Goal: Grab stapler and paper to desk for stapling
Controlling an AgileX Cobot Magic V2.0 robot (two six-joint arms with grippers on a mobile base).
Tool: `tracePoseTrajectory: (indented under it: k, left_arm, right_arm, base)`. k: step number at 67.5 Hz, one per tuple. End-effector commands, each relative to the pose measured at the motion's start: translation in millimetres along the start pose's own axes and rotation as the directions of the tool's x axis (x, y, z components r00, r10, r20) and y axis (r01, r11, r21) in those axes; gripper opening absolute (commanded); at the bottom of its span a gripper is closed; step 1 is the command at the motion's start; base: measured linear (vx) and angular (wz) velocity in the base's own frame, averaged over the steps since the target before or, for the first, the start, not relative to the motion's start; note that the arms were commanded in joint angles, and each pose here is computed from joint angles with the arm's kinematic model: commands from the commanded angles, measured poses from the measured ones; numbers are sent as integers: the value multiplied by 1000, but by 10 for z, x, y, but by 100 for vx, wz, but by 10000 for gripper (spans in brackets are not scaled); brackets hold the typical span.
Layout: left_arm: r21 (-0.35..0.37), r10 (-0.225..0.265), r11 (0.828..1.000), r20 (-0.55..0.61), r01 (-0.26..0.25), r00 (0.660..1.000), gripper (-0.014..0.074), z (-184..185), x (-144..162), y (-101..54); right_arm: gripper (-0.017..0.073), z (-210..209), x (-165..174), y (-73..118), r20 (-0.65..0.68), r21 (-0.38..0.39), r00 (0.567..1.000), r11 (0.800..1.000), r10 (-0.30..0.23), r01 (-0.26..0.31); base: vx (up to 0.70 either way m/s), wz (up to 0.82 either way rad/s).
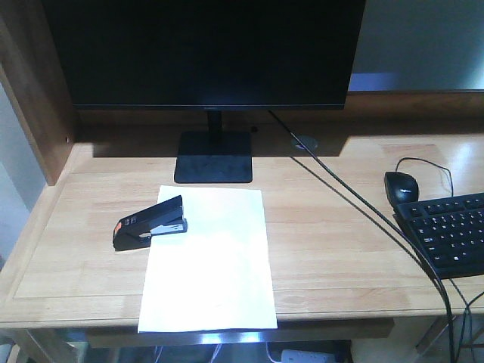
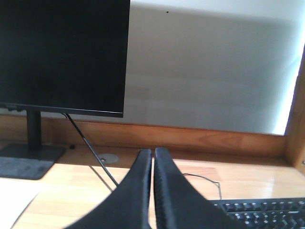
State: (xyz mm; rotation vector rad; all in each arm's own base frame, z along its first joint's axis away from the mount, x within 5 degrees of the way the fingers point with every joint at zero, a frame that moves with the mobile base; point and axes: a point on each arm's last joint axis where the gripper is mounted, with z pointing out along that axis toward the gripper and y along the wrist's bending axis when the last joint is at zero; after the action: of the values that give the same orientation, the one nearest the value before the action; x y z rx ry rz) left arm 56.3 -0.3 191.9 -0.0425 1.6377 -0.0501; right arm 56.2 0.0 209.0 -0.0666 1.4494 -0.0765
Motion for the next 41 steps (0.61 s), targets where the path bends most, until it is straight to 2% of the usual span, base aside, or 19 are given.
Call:
tracePoseTrajectory:
  k: [1,41]
  left_arm:
    - [8,-16,1000,58,15,998,-7,5,21,-1]
    - [8,-16,1000,58,15,998,-7,5,21,-1]
  right_arm:
    - [-9,-14,-60,-5,81,8,997,1000,17,-18]
    - [-9,-14,-57,-5,77,8,997,1000,17,-18]
  base:
    - [0,0]
    - [0,0]
